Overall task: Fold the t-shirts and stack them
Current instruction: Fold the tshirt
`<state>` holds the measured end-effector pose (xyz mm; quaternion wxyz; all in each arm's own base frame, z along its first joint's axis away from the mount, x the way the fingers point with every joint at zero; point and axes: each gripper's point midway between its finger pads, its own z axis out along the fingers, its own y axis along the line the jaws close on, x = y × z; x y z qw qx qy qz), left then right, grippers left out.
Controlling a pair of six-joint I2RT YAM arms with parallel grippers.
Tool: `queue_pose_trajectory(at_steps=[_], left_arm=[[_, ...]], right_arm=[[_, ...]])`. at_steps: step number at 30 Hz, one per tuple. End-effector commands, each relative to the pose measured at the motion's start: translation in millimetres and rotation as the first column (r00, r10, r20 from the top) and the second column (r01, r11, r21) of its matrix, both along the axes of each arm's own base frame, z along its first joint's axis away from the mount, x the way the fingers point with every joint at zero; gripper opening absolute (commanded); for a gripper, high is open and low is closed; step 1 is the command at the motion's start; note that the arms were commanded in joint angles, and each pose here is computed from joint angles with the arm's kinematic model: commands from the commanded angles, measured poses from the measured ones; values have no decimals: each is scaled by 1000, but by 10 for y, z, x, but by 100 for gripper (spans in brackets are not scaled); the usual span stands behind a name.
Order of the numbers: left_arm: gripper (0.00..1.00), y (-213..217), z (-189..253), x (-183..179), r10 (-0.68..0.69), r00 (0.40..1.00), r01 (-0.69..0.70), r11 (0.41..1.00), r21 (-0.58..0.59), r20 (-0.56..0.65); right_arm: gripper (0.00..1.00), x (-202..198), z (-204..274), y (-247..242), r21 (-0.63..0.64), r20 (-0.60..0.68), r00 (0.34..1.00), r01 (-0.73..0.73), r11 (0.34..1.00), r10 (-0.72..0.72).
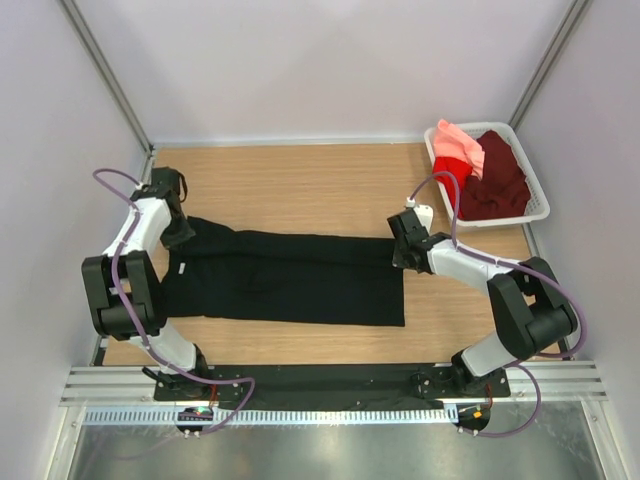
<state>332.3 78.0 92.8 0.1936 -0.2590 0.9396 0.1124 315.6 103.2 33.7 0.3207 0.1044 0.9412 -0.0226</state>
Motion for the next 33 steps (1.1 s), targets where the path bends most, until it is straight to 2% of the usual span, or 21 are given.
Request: queue_pose_trajectory(at_steps=[1,3,7,9,12,17,18,22,23,24,28,29,30,33], left_arm=[[0,106,47,-132,51,999,-50,998,43,-11],[1,103,16,-161,55,998,-54,998,45,-22],[9,78,-27,-209,55,997,-53,998,29,-59],[11,171,15,-300,95,992,-88,993,85,-83],[14,235,164,-329,142,989,-136,983,123,-41],[32,-17,243,-168,71,996,-70,997,-16,51],[35,-203,216,-103,25,997,-18,993,-113,67],[36,-665,235,148,-74,982,130,931,-340,175],[36,-699,236,166,-70,981,132,924,-358,180],[36,-706,196,168,-67,984,125,923,-364,167],[40,-373,11,-11,17,1000,-12,974,-225,22],[42,-297,-5,-16,34,999,-30,982,-186,19],[47,-293,-26,-26,35,999,-29,981,-192,28],[51,-301,39,140,52,993,-28,976,-215,105]], right_arm=[[2,31,80,54,31,42,999,6,1000,-8],[5,7,86,86,40,35,999,-6,999,5],[16,-5,126,107,43,36,999,-12,999,10],[20,-10,191,93,36,29,1000,-6,999,5],[23,-13,340,131,63,37,999,-8,998,6],[25,25,521,356,152,56,997,-55,987,47],[25,57,562,394,158,61,997,-62,986,52],[25,134,484,522,188,50,996,-80,979,72],[25,150,404,576,202,37,996,-91,975,85],[25,141,349,596,206,26,995,-96,974,92],[25,95,89,578,189,-22,995,-88,978,94],[25,75,6,560,181,-32,995,-87,980,95],[25,62,-36,558,179,-39,994,-90,980,99],[25,48,-131,576,181,-54,992,-101,978,112]])
